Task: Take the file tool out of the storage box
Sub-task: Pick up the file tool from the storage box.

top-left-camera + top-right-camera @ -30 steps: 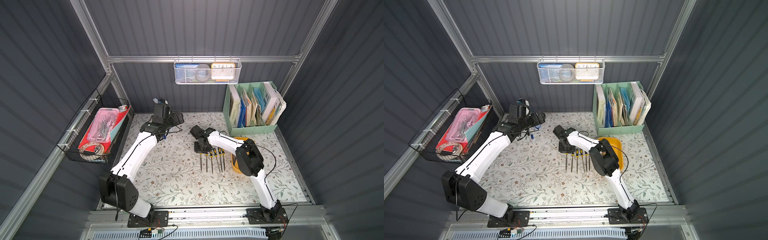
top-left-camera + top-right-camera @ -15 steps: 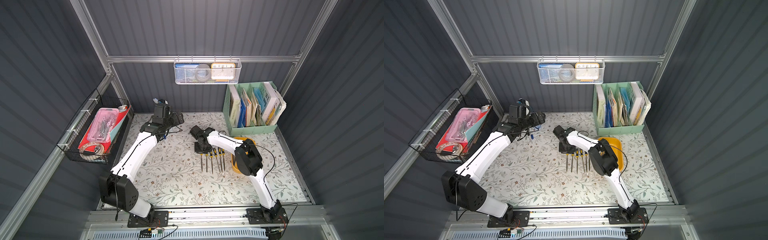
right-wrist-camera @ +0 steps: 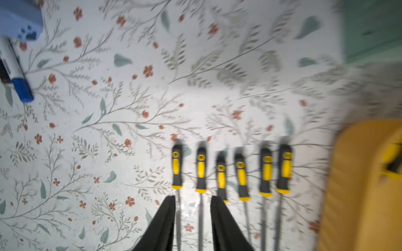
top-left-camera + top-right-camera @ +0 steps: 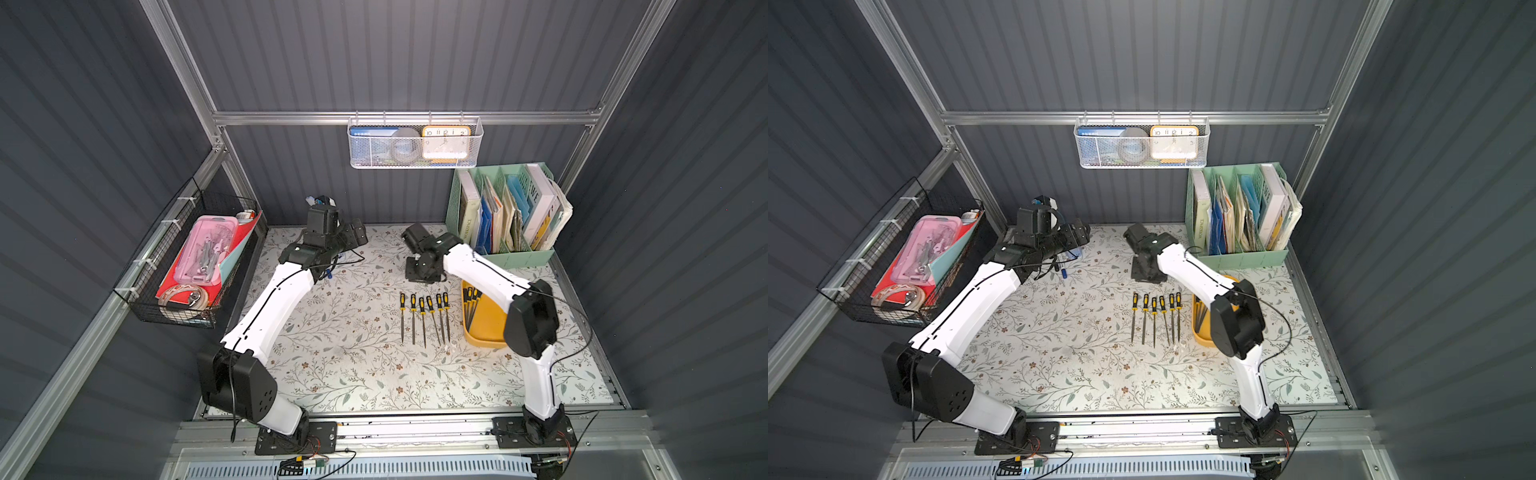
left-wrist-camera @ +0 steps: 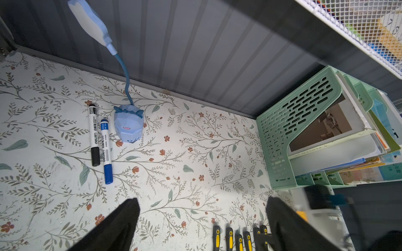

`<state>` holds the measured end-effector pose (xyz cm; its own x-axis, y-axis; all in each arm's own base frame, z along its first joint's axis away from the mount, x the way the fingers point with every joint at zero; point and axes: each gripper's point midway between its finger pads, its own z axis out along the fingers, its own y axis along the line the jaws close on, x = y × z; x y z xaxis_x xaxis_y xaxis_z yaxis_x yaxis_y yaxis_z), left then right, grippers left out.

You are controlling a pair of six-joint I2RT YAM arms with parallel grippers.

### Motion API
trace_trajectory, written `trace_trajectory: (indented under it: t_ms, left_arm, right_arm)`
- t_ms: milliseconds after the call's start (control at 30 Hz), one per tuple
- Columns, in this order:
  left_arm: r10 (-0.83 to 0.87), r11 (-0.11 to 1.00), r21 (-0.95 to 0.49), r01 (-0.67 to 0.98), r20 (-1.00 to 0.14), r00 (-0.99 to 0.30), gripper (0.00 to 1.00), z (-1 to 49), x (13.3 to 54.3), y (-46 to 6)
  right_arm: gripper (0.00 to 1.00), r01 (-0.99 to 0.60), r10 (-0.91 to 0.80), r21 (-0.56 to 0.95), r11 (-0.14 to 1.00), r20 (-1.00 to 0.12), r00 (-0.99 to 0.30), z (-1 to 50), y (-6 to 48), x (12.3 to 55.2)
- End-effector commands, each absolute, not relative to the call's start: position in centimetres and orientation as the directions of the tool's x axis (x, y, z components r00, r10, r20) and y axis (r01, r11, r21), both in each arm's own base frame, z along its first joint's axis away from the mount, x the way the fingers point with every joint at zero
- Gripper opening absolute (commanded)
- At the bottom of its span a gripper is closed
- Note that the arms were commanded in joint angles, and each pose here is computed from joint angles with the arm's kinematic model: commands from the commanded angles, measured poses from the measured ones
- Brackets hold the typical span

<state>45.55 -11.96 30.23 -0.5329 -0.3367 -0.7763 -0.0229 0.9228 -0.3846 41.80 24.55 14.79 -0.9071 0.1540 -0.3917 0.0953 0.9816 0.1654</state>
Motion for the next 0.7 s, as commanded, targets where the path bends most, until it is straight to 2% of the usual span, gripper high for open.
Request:
trace_trajectory:
  t_ms: [0,133,333,667]
  left_arm:
    - [-0.323,0.928,-0.371,-0.018,-0.781,-0.534,0.97,30.4,45.6,-11.7]
    - [-0.323,0.926,-0.376,-0.01,-0.782,-0.532,0.97,30.4,45.9,-12.0]
    - [-0.322,0.926,-0.378,-0.007,-0.779,-0.538,0.97,30.4,46.1,-12.2]
    - [-0.322,0.928,-0.373,-0.012,-0.784,-0.531,0.97,31.0,45.7,-11.9]
  right_arm:
    - [0.31,0.234,0.253,0.096,0.967,-0.367,-0.895,13.9,16.5,41.6]
    - [0.3,0.348,0.367,0.117,0.93,-0.343,-0.865,13.2,10.4,40.6]
    - [0.3,0.439,0.436,0.052,0.897,-0.273,-0.858,9.6,5.2,39.0]
    - [0.32,0.428,0.423,0.024,0.904,-0.212,-0.881,5.8,3.7,39.6]
